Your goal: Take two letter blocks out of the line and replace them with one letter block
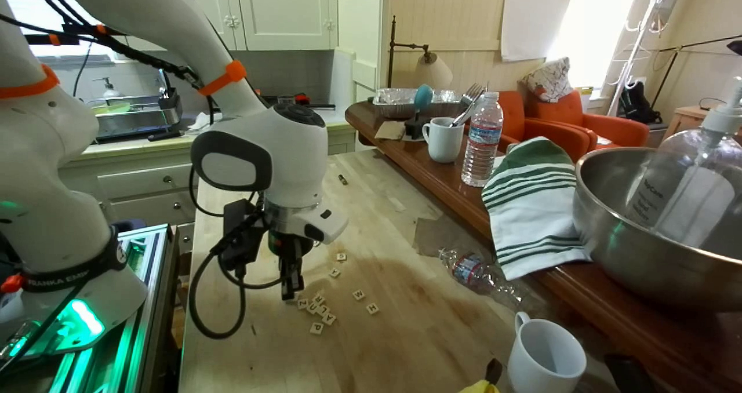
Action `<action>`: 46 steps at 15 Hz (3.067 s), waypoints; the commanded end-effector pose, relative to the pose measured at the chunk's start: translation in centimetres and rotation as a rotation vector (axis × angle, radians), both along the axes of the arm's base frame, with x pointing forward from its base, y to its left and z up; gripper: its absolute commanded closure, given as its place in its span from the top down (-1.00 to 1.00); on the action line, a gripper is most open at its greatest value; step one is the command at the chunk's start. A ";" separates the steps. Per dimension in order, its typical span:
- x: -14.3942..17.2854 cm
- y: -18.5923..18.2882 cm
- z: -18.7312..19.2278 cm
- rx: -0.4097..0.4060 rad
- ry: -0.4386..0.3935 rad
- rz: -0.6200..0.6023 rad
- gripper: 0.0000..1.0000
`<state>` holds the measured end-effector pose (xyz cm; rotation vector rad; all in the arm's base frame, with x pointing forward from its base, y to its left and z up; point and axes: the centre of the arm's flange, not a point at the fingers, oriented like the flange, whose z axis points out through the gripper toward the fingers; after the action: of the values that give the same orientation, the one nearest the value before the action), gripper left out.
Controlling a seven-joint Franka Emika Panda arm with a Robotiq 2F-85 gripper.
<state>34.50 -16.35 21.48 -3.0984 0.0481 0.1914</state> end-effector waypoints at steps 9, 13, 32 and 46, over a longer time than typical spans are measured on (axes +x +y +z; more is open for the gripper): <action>0.2 6.8 -4.1 0.053 0.032 -0.146 -1.00; 1.3 7.6 -4.2 0.059 0.012 -0.185 -1.00; 3.6 9.5 0.2 0.062 -0.164 -0.113 -1.00; 4.0 9.7 -0.4 -0.003 -0.135 0.412 -1.00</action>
<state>39.09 -6.61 21.93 -3.0757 -0.4775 -0.0288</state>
